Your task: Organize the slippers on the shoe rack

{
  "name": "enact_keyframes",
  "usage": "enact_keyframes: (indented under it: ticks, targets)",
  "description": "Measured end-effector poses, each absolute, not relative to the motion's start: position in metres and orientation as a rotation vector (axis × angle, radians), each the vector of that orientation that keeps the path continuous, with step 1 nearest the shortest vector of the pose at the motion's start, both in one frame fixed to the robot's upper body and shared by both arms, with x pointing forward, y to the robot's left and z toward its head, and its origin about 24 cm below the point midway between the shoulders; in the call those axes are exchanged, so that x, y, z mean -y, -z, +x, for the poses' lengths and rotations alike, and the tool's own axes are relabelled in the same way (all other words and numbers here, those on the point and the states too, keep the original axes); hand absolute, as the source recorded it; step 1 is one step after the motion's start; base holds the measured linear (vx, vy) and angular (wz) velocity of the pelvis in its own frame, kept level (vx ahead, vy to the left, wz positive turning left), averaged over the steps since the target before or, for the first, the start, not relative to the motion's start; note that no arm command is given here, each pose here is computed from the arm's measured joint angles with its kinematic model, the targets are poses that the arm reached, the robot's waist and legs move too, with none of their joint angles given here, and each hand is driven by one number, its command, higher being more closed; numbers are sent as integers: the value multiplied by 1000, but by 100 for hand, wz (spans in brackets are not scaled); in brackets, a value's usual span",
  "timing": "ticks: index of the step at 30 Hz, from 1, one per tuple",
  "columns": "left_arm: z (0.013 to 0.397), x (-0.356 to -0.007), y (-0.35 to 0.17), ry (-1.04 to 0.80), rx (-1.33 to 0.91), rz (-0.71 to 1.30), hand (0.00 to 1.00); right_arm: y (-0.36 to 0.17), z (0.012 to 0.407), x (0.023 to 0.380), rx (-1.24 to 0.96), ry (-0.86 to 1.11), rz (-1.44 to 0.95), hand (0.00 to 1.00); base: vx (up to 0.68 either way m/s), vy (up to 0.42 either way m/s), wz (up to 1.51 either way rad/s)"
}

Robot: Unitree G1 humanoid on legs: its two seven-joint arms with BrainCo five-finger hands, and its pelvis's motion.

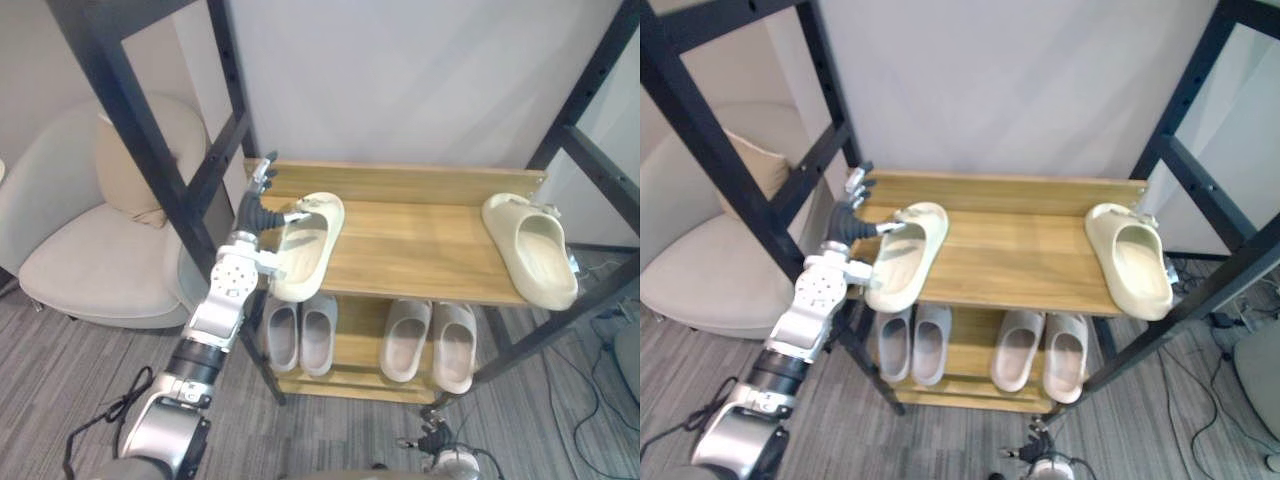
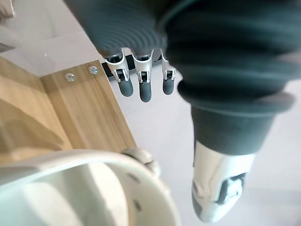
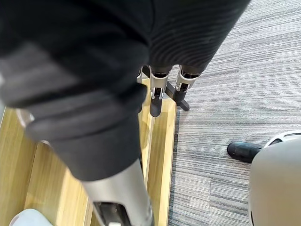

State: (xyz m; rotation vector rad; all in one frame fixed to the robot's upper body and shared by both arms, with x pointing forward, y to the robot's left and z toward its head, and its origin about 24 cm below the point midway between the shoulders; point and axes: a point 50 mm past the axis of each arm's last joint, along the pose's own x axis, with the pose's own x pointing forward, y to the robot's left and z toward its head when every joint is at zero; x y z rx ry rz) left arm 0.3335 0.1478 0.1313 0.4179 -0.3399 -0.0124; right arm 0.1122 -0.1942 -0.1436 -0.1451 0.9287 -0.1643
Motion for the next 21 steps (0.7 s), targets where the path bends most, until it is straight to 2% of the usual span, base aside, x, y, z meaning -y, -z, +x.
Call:
enact_keyframes:
  ticks: [21]
  targets:
    - [336,-152,-125,4,313,572,0,141,112,194,-913,158,-142,0,0,0,-1]
